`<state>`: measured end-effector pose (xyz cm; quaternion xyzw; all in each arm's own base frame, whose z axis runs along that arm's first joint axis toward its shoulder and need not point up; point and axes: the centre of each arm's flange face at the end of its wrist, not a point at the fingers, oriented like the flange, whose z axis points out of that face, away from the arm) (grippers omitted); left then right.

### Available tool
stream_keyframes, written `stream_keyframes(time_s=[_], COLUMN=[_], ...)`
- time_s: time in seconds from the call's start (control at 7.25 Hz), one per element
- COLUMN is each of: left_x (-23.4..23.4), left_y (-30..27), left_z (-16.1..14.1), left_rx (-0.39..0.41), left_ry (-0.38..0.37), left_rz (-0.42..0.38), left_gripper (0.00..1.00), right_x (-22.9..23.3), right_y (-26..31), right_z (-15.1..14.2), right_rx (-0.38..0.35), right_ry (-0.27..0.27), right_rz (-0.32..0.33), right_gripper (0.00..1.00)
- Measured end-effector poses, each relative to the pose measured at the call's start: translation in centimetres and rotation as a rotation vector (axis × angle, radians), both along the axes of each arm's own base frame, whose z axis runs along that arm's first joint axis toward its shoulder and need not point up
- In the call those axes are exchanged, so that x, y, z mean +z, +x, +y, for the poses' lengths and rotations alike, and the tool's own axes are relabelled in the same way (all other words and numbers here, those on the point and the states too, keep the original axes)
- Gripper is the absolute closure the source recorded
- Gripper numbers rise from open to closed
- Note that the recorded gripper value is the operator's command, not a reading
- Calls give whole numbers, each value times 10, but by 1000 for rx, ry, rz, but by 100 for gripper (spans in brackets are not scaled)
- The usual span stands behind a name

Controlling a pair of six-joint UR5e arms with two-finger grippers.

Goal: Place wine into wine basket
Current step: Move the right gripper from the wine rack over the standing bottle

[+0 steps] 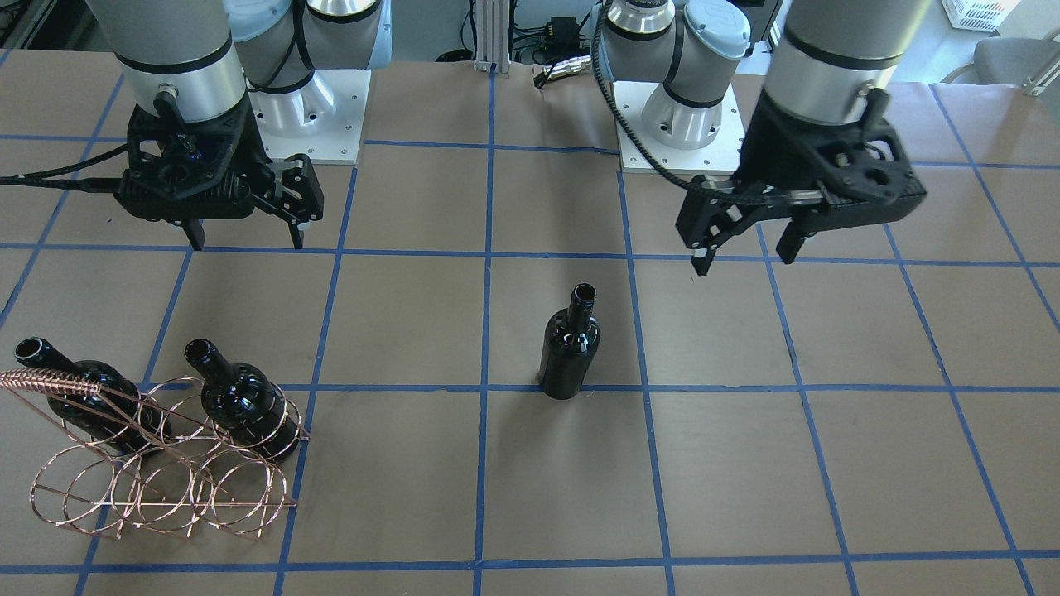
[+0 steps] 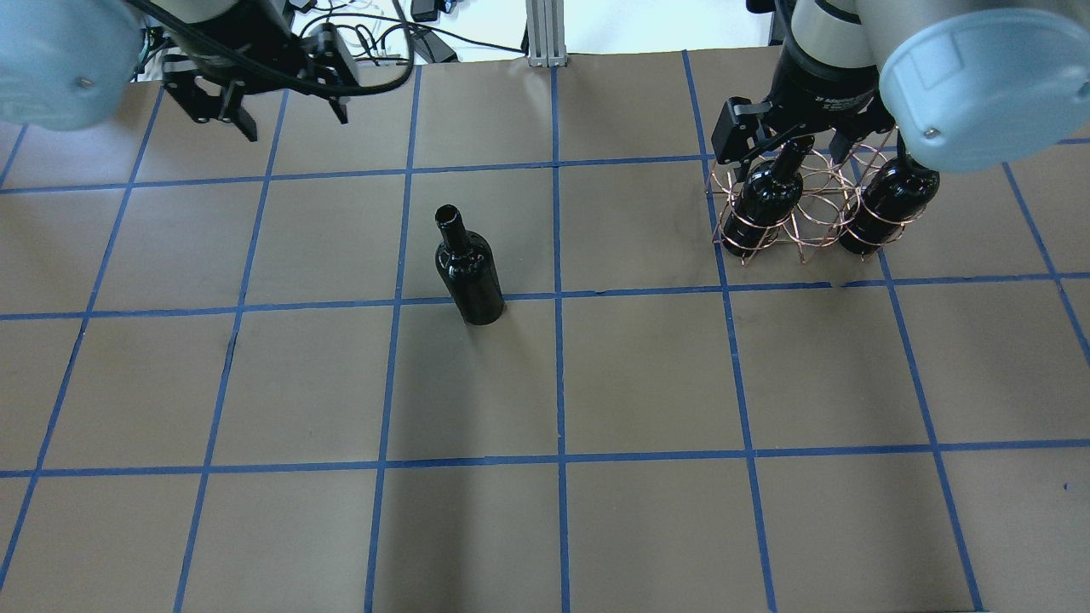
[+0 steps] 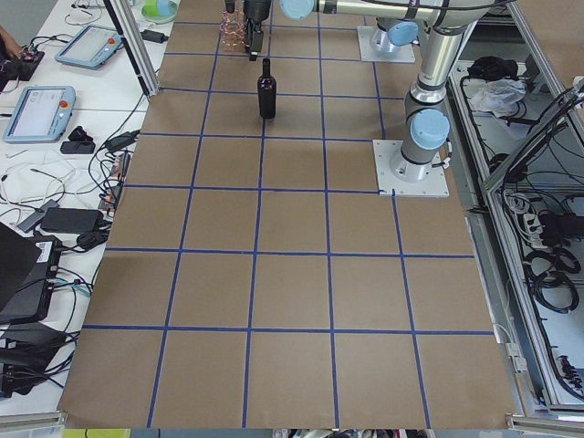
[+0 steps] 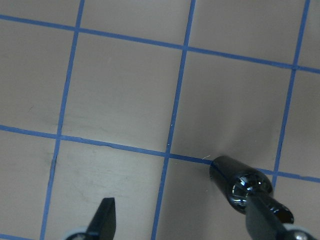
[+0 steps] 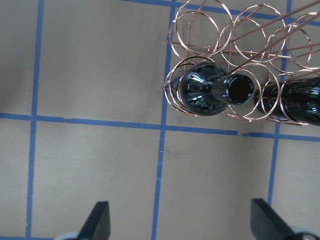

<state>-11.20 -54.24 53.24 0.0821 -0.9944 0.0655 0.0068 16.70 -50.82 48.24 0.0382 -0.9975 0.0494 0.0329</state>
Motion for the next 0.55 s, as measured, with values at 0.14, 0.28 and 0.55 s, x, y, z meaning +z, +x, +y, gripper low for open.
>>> stream_keyframes(time_s=[0.14,0.28,0.55], left_x=[8,14,12], left_y=[33,54,65], left_z=[5,14,27], left_rx=[-50,-101,-155], left_ry=[32,62,104], left_rz=[17,4,-7], left_gripper=[8,8,7], right_x=[1,6,0], right_y=[21,47,116], right_z=[0,-4,-16], right_rx=[-34,-55,-83], right_ry=[-2,-8,4], right_rz=[-51,-86,-109], right_gripper=[0,0,0])
